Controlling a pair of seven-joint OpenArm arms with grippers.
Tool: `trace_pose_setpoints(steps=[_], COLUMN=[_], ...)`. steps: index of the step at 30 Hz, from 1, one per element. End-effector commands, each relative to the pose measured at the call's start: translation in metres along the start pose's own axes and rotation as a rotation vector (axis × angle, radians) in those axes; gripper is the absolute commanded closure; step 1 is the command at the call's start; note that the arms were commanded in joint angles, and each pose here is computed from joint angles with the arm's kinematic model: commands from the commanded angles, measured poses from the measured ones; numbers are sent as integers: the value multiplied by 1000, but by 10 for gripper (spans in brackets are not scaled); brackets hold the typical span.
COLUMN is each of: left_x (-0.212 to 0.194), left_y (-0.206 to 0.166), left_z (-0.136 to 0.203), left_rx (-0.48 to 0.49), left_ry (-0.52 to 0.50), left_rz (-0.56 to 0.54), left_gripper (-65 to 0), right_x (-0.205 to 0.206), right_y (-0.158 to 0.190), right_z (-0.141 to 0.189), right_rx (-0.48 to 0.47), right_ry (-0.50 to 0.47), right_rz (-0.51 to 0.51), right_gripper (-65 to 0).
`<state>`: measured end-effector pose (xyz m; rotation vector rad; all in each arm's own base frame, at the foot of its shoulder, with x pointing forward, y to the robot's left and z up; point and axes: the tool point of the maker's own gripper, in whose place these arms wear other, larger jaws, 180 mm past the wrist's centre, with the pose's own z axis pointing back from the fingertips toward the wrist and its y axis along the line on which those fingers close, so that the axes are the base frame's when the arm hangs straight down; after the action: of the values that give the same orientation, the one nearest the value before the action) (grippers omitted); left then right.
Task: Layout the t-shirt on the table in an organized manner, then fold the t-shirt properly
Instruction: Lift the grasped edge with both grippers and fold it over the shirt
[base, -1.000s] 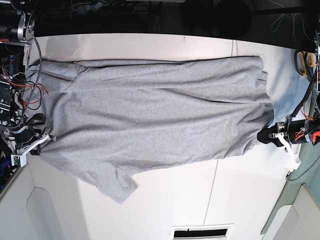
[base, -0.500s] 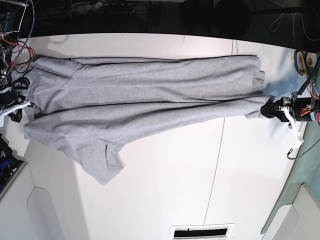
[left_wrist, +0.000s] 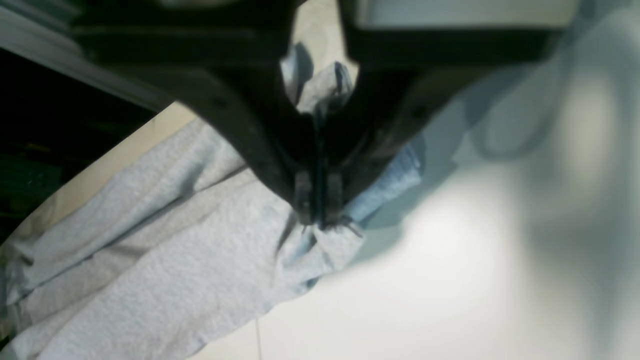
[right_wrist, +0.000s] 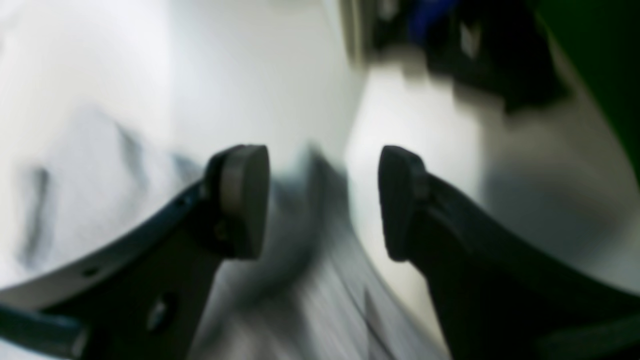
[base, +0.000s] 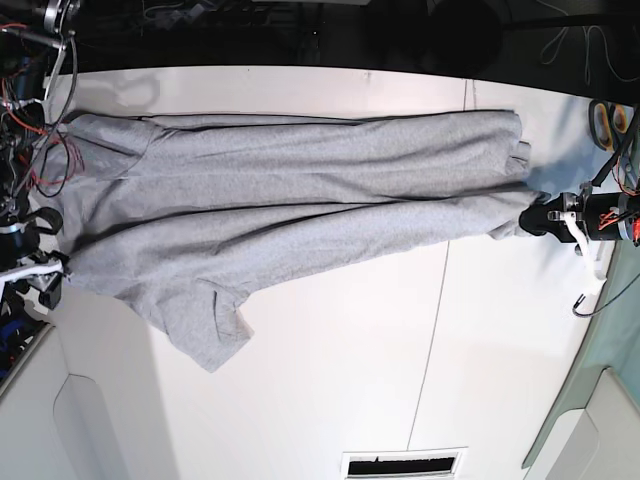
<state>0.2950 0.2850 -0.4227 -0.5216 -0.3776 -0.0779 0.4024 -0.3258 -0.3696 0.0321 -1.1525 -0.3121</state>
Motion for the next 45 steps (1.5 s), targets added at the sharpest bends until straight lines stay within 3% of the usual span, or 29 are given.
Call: trace_pose_setpoints(steps=[1,7,13,18,26,28,32,33,39,45], left_x=[12,0,0,0,2,2,3,3,4,1], left_y=[2,4,4,4,2,2,2,2,2,8], left_z=[11,9,9,9,9,9,9,9,9,16], left_rx=[4,7,8,7,-4,-3,-4,-4,-3,14], left_ry=[-35,-11,-7,-8,-19,-19,-21,-21,-21,-4], left_rz=[-21,-12,-12,-12,-5,-6,-7,-7,-7,-10], left_gripper=[0,0,0,0,0,0,0,0,0,0], right_x=[35,53,12,-40,-92,-96,-93,-89,-61,-29], right_y=[10,64,92,86,86,90,92,93,93,71], right_z=[-6,-43,-79,-78,-61,-60,-61,-62,-63,-41], right_rx=[20,52,81,56,96,109,114,116,115,70], right_ry=[-87,-81,29,158,254,261,255,246,185,115], right_rz=[-3,46,192,263,291,297,352,367,454,479], right_gripper=[-343,-343,-343,-342,-340,-293,-32,0,0,0])
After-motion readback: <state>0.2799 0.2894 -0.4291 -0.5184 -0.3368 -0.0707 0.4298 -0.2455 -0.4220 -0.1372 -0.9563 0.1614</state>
